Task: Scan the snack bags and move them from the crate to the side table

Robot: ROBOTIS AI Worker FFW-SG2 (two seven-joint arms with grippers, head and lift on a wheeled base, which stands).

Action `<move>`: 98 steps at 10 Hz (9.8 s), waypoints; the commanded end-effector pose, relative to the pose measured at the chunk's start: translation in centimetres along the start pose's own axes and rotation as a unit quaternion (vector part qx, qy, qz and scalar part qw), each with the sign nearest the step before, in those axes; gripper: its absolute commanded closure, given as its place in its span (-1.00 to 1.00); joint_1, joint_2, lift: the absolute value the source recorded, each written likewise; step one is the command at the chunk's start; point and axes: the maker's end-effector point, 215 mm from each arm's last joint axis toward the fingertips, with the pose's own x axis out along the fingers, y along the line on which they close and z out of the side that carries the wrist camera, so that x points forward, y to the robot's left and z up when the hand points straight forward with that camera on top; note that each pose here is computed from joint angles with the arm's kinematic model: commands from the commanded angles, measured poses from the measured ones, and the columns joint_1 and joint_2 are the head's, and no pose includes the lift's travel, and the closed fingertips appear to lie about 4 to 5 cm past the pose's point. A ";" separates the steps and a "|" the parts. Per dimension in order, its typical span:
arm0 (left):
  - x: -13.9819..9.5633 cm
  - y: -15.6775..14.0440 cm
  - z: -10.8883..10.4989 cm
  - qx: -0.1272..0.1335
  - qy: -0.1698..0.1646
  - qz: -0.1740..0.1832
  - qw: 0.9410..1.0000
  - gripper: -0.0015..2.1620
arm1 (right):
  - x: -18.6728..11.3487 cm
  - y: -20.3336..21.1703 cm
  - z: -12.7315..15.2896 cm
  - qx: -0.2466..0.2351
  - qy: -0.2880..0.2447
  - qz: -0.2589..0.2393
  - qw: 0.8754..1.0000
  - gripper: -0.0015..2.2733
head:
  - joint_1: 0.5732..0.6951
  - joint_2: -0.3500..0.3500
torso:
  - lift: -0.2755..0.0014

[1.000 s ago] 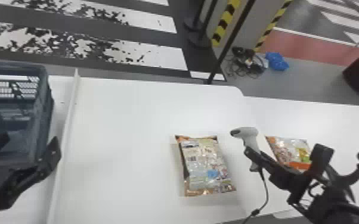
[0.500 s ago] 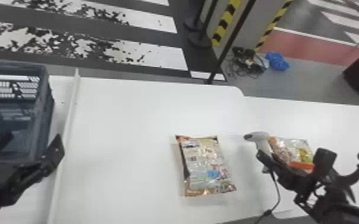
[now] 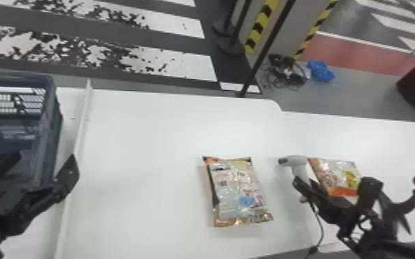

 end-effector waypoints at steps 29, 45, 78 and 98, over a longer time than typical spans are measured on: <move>-0.5 -0.8 -0.4 0.006 0.004 -0.007 1.000 -0.97 | -1.1 17.6 2.2 0.095 0.180 0.313 0.928 0.93 | 1.00 -0.91 | 0.36; -1.3 -2.2 -1.6 0.008 0.020 -0.029 0.999 -0.97 | 5.4 -15.1 11.7 0.117 -0.087 -0.300 0.943 0.91 | 1.00 -1.00 | 0.36; -12.0 -3.5 3.8 0.022 -0.064 0.035 0.997 -0.96 | -10.7 29.4 11.5 -0.007 -0.207 -0.020 0.978 -0.92 | 1.00 -0.59 | 0.36; -11.7 -0.6 3.1 0.015 -0.042 0.061 0.997 -0.93 | -10.4 30.3 10.0 -0.019 -0.162 -0.005 0.987 -0.94 | 1.00 -0.40 | 0.36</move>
